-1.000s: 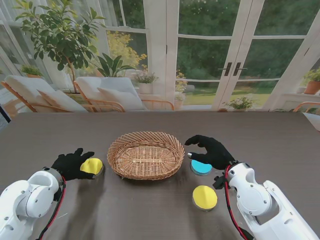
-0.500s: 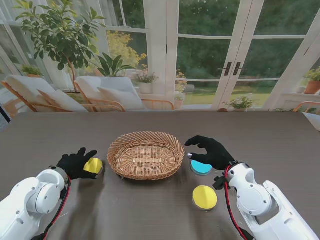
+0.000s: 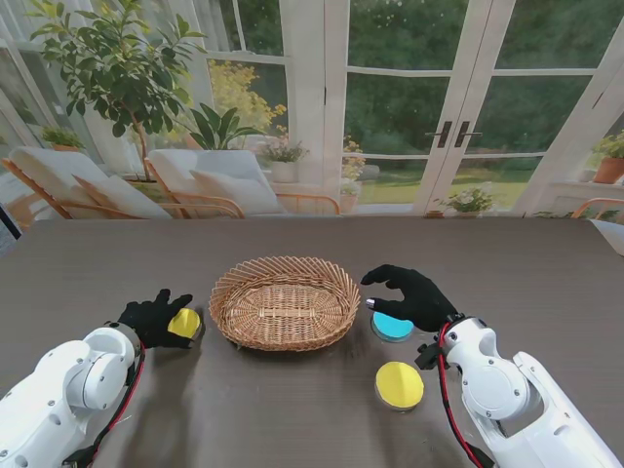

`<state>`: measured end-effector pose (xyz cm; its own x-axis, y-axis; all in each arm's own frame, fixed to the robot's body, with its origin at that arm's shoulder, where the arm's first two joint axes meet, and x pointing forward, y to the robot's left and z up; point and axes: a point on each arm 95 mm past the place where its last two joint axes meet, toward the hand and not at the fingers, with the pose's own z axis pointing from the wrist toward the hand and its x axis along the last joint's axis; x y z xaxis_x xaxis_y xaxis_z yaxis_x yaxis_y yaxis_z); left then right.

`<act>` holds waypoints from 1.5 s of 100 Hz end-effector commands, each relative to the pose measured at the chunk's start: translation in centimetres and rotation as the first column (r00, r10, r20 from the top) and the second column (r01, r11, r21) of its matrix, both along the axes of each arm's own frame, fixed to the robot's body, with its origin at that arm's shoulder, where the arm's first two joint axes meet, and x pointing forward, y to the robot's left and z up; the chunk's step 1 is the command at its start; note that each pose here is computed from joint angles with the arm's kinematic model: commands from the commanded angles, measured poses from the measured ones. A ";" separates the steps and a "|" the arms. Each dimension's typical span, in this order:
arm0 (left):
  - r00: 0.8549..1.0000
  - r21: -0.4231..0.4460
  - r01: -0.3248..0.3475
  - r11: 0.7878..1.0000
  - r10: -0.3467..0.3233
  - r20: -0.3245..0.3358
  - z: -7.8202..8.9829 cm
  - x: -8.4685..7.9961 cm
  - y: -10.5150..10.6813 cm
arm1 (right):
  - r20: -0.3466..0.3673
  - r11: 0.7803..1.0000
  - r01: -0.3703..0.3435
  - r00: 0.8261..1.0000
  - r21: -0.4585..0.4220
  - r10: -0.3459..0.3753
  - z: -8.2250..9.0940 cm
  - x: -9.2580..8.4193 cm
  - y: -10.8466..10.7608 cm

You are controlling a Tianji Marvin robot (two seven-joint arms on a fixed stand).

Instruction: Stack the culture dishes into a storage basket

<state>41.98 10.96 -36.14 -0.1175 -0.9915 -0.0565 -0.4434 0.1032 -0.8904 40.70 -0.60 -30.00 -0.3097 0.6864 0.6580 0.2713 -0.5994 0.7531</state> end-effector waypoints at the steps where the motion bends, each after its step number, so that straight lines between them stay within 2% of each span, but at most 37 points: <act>1: 1.000 0.003 -0.007 1.000 0.007 -0.015 -0.2 0.1 0.1 | -0.013 1.000 -0.013 1.000 -0.002 0.013 -0.3 -0.2 0.2; 80: 0.998 0.022 0.002 1.000 -0.001 -0.064 -2.0 1.0 -0.2 | -0.022 1.000 -0.011 1.000 0.008 0.011 -0.3 -0.1 0.1; 129: 1.000 0.013 0.001 1.000 0.000 -0.020 -2.3 0.8 -0.2 | -0.026 1.000 -0.014 1.000 0.008 0.014 -0.4 -0.1 0.1; 150: 1.000 -0.008 -0.001 1.000 0.001 0.026 -1.6 0.4 0.1 | -0.025 1.000 -0.011 1.000 0.008 0.011 -0.4 -0.1 0.1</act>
<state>43.07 10.99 -37.35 -0.1127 -0.9921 -0.0553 -0.3883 0.0952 -0.9166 40.77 -0.70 -30.14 -0.3018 0.6796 0.6687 0.2804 -0.6071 0.7435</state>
